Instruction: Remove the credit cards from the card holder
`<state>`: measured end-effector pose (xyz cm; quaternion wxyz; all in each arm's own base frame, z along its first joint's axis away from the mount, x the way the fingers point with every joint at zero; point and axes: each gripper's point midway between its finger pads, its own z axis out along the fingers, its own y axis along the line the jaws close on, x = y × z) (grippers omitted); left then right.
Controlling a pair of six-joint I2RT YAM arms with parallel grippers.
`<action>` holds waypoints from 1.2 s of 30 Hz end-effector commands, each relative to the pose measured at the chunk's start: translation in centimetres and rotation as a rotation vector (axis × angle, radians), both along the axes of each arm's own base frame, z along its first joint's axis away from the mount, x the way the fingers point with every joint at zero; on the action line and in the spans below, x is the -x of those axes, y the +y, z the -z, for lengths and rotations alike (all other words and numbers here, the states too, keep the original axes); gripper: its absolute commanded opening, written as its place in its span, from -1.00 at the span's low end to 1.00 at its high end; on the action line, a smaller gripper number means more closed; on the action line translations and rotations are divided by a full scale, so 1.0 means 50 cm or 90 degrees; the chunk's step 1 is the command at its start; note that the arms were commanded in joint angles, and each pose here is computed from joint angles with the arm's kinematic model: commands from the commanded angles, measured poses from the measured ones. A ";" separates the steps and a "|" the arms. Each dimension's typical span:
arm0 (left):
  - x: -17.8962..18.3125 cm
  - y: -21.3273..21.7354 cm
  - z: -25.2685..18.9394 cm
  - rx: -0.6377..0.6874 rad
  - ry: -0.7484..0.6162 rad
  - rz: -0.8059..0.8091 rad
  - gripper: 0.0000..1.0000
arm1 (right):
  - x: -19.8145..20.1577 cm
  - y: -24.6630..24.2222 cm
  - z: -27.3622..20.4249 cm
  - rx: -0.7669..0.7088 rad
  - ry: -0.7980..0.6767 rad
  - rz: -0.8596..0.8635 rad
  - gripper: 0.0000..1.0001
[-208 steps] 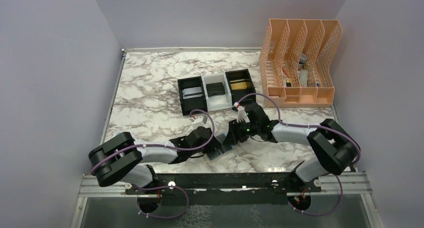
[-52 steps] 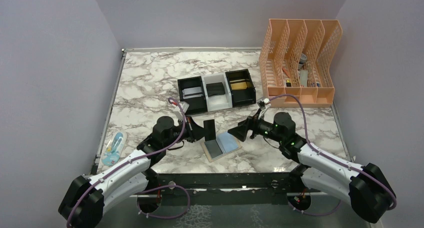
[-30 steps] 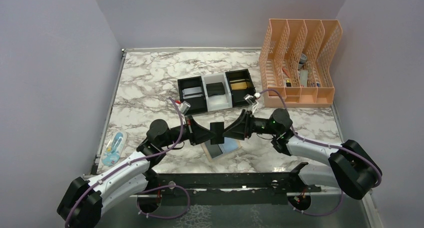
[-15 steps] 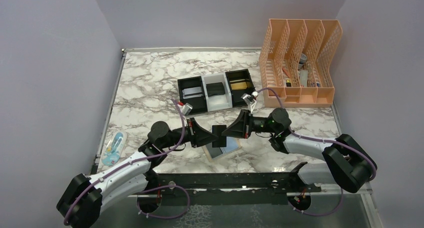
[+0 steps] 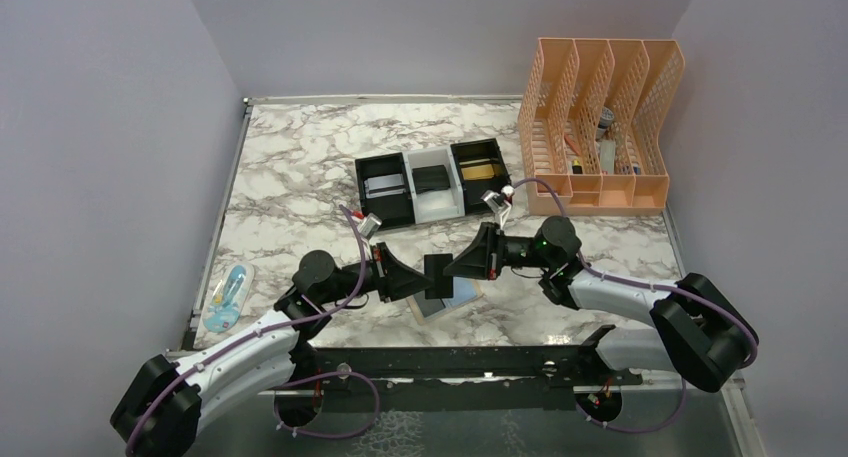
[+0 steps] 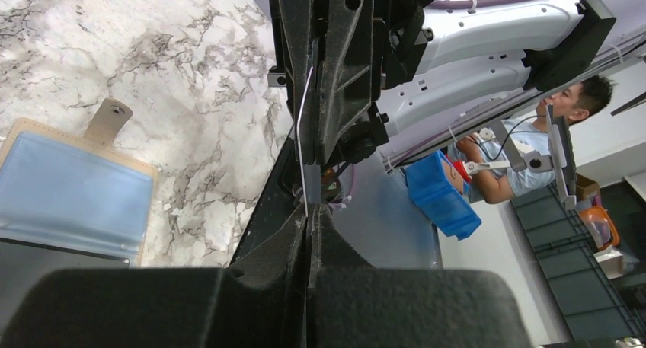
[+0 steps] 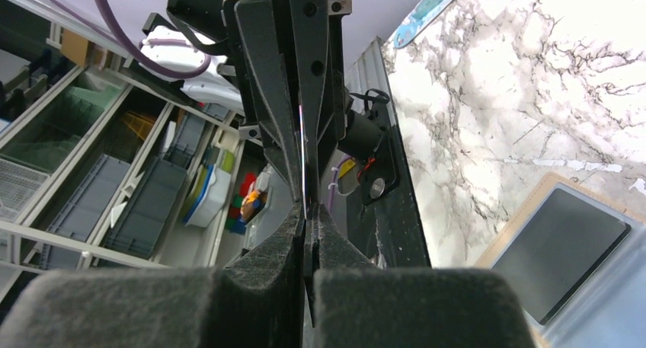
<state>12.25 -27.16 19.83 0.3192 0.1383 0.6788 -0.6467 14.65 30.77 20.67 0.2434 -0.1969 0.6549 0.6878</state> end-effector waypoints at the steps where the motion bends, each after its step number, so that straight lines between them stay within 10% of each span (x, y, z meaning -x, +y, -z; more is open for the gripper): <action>1: 0.001 0.001 -0.005 0.007 -0.017 -0.003 -1.00 | -0.003 0.005 -0.019 -0.009 -0.031 -0.003 -0.96; 14: -0.006 -0.005 -0.026 0.015 -0.037 -0.009 -1.00 | 0.004 0.016 -0.009 -0.014 -0.013 -0.030 -0.48; 32: -0.011 -0.008 -0.018 0.017 -0.031 -0.029 -1.00 | 0.012 0.026 0.005 -0.019 -0.004 -0.033 -0.95; 36: -0.017 -0.005 -0.002 -0.009 -0.026 -0.041 -0.39 | -0.005 0.023 0.015 0.002 -0.012 0.008 -0.98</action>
